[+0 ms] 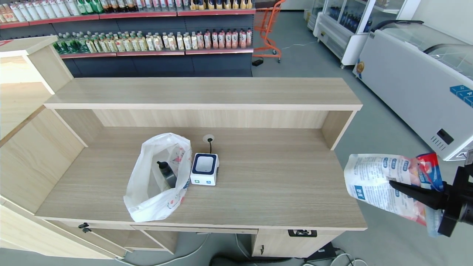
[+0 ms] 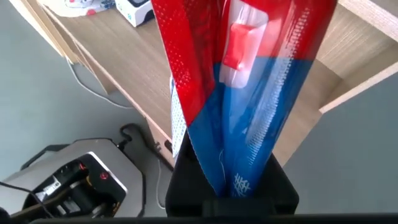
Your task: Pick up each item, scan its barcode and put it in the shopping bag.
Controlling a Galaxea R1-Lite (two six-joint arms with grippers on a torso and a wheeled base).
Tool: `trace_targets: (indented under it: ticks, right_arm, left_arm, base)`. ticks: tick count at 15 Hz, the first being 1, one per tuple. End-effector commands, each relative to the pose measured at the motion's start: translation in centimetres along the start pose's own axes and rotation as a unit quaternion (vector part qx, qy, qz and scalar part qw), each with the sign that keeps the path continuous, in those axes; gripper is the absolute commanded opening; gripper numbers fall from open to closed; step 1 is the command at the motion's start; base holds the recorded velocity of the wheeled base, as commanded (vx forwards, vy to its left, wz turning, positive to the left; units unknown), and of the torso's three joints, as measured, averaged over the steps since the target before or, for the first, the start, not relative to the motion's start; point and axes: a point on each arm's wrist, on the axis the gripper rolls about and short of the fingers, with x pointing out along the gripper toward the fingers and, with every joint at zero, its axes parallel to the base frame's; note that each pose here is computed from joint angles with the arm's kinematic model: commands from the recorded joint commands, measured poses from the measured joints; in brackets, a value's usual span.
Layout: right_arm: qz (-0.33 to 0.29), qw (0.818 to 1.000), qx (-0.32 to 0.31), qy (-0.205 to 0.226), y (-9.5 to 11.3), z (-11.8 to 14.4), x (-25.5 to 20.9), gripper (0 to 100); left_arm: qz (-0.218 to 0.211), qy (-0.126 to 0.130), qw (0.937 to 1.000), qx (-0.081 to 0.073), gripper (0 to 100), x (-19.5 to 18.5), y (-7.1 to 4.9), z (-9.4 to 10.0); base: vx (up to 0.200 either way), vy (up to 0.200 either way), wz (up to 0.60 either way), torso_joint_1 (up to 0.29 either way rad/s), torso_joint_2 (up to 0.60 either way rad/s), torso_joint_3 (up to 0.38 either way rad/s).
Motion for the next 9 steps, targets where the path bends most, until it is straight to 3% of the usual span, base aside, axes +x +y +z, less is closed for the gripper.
trace_targets:
  ticks: [1,9]
  right_arm:
    - [-0.003,1.000,0.005,-0.004,0.30,0.20,-0.35,0]
    - [-0.022,0.998,0.058,-0.002,0.15,0.31,-0.93,0]
  left_arm:
    - [0.000,0.000,1.0000,0.000,100,0.00,0.00,0.00]
    - [-0.001,0.000,1.0000,0.000,100,0.00,0.00,0.00]
  base:
    - [0.000,0.200,0.00,0.002,0.00,0.012]
    - [0.000,0.200,0.00,0.005,0.00,0.003]
